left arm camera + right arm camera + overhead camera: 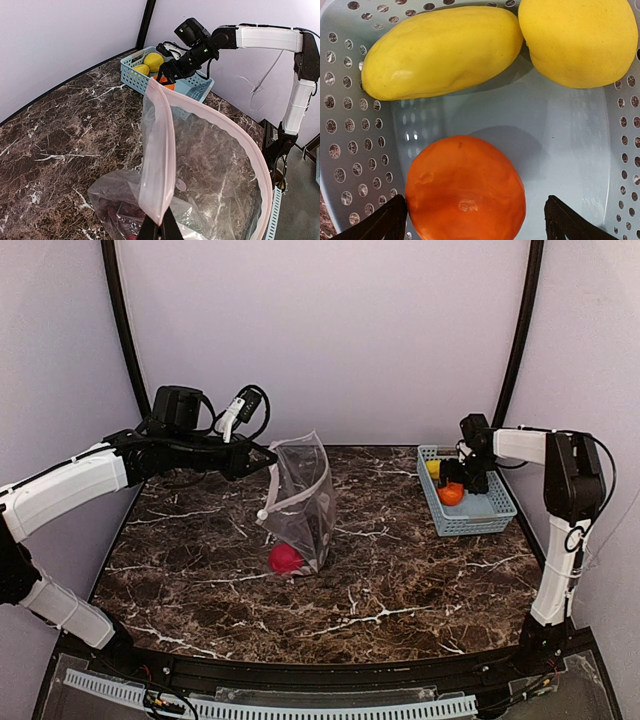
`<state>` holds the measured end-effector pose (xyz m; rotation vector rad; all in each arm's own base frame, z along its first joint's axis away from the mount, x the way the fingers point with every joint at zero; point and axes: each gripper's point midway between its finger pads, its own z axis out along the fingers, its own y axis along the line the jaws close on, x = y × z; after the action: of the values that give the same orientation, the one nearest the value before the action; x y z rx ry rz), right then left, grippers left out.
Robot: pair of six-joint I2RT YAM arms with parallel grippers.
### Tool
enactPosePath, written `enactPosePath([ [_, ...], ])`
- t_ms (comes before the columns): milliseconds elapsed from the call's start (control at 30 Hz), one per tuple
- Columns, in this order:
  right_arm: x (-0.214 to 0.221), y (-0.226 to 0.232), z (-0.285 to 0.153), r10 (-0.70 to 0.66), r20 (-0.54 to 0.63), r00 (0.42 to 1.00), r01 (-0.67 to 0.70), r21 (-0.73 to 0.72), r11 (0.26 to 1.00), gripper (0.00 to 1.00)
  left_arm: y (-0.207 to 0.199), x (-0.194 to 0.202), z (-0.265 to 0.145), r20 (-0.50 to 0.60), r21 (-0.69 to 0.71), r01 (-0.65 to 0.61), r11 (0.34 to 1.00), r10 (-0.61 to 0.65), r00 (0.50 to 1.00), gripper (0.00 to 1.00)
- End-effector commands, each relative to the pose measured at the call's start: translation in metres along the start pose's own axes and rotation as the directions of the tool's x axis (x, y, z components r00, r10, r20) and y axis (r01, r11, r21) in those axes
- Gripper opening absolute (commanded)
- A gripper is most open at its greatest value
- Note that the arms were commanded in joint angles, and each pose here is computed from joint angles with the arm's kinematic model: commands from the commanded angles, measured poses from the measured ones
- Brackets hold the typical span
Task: Place the food in the zip-top bag and seal the zipper
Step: Pick up the fake fruit from the bin.
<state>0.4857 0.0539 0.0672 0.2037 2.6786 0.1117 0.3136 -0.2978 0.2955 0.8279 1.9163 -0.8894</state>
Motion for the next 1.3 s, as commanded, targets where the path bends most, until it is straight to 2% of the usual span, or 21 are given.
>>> enactPosePath([
  [0, 0.005, -0.01, -0.004, 0.021, -0.005, 1.0, -0.021, 0.024, 1.0, 0.93, -0.004, -0.003, -0.008, 0.018, 0.008, -0.009, 1.0, 0.009, 1.0, 0.01],
  [200, 0.01, 0.001, 0.001, 0.012, -0.027, 1.0, -0.013, -0.038, 0.999, 0.85, -0.005, -0.002, -0.007, 0.016, 0.013, -0.006, 1.0, 0.006, 1.0, 0.01],
  [433, 0.009, 0.0, 0.001, 0.01, -0.021, 1.0, -0.011, -0.025, 1.0, 0.75, -0.004, -0.001, -0.006, 0.012, 0.011, -0.004, 1.0, 0.004, 1.0, 0.01],
  [733, 0.007, -0.005, -0.008, 0.01, 0.003, 1.0, -0.01, 0.0, 1.0, 0.69, -0.004, -0.002, -0.006, 0.015, 0.012, -0.007, 1.0, 0.007, 1.0, 0.01],
  [867, 0.0, -0.005, -0.032, 0.006, 0.05, 0.999, -0.006, -0.002, 1.0, 0.67, -0.005, -0.002, -0.007, 0.018, 0.015, -0.01, 1.0, 0.009, 1.0, 0.01],
  [1100, -0.005, 0.001, -0.105, -0.024, 0.178, 0.984, 0.03, -0.027, 0.999, 0.65, -0.011, -0.006, -0.01, 0.039, 0.035, -0.016, 0.999, 0.015, 0.999, 0.01],
  [1267, 0.009, 0.052, -0.169, -0.113, 0.274, 0.955, 0.166, -0.178, 0.97, 0.64, -0.015, -0.007, -0.011, 0.046, 0.059, -0.015, 0.998, 0.013, 0.999, 0.01],
])
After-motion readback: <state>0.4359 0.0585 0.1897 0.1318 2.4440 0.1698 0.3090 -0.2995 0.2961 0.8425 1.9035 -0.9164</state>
